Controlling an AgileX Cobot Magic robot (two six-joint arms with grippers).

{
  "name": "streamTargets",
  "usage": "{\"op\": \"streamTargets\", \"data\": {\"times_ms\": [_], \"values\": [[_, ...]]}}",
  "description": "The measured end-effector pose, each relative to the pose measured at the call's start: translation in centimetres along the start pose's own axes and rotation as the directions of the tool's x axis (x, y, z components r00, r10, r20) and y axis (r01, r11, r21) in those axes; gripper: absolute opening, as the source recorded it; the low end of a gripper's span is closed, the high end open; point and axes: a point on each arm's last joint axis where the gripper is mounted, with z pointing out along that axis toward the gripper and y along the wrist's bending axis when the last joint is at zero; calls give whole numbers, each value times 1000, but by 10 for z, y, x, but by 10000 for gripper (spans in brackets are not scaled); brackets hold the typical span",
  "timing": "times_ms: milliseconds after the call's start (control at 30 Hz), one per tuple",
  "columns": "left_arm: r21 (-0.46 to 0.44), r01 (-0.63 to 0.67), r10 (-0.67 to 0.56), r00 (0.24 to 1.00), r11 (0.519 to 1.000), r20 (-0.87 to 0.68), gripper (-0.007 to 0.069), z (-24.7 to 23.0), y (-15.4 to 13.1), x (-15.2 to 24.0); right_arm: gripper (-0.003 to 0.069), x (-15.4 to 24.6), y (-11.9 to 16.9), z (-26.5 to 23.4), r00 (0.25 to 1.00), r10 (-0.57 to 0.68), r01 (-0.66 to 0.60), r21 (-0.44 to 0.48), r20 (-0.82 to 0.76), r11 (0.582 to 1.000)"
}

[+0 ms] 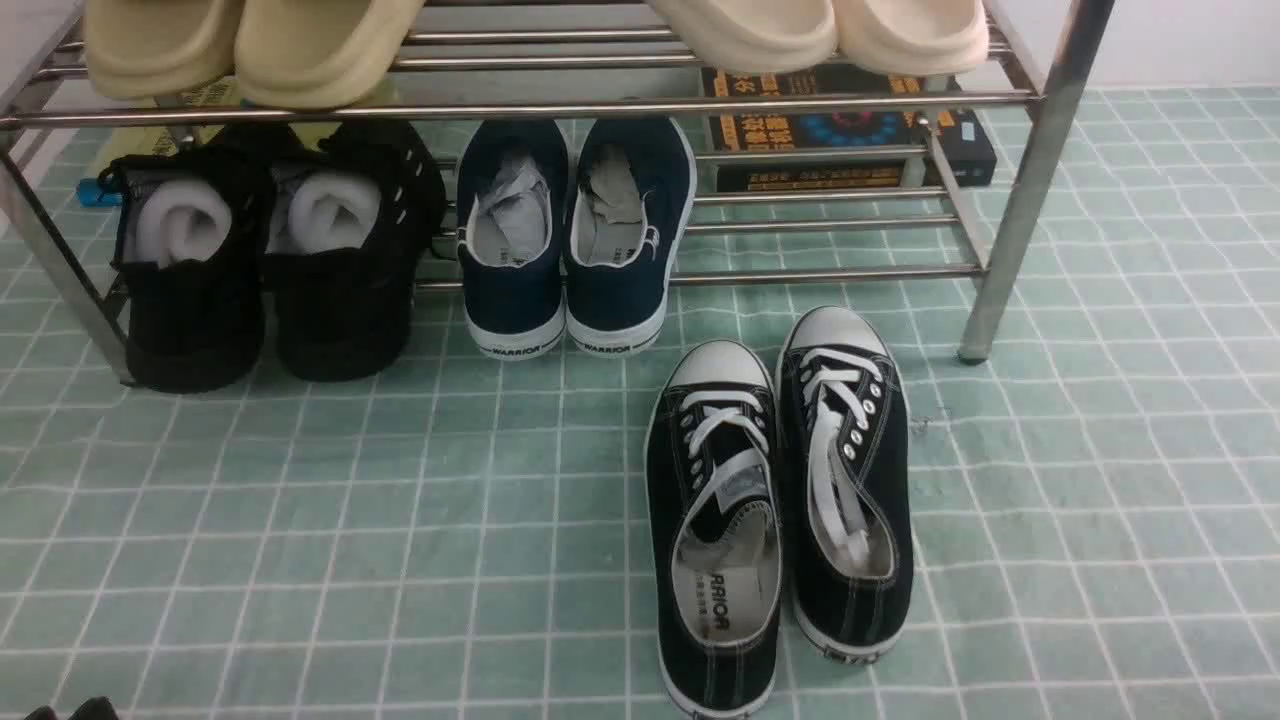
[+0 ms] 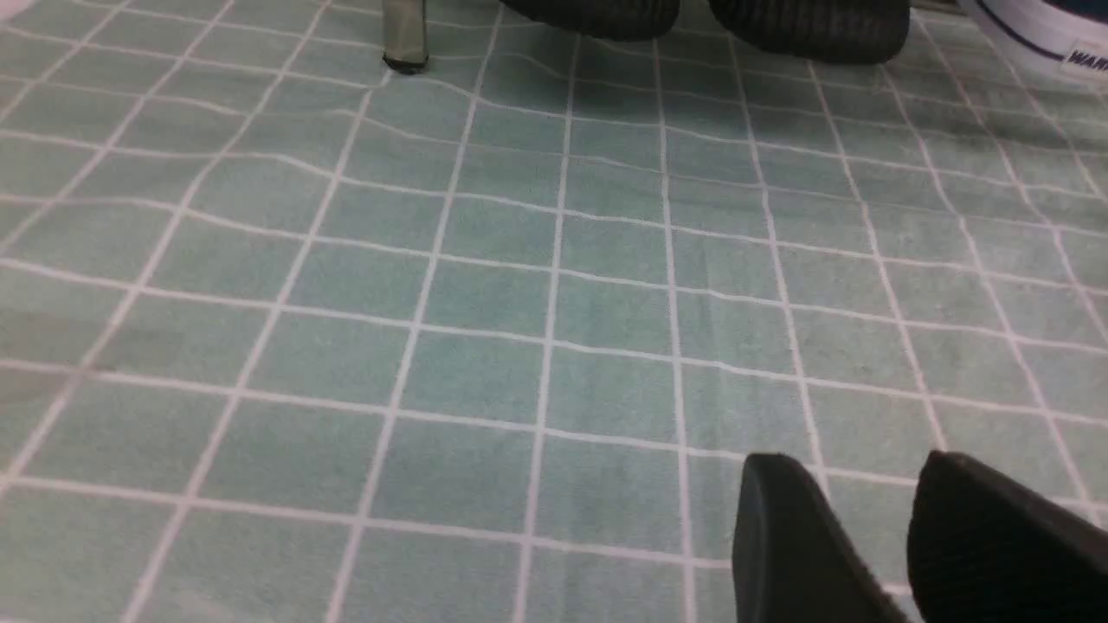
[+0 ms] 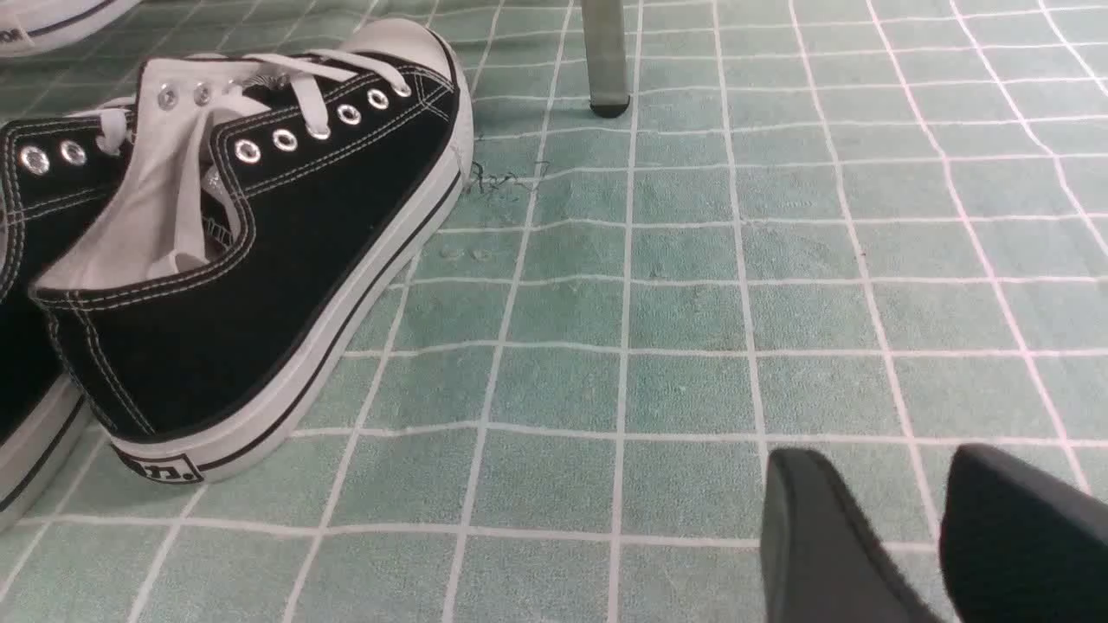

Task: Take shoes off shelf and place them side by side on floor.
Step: 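Grasp the leftmost shoe on the bottom shelf of the shoe rack with the left gripper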

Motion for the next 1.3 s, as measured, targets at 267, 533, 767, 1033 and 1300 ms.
{"op": "streamTargets", "data": {"times_ms": [267, 533, 767, 1033, 1300], "values": [[51, 362, -360, 932, 931, -43, 243, 0, -6, 2, 238, 0, 0, 0, 1000, 0, 0, 0, 0, 1000], [66, 642, -635, 765, 763, -104, 243, 0, -10, 4, 238, 0, 0, 0, 1000, 0, 0, 0, 0, 1000], [81, 613, -610, 790, 786, -65, 242, 0, -9, 2, 238, 0, 0, 0, 1000, 0, 0, 0, 0, 1000], [106, 549, -551, 835, 829, -17, 27, -5, -14, -15, 238, 0, 0, 0, 1000, 0, 0, 0, 0, 1000], [-238, 251, -310, 914, 938, -260, 1, -3, -34, -81, 238, 0, 0, 0, 1000, 0, 0, 0, 0, 1000]]}}
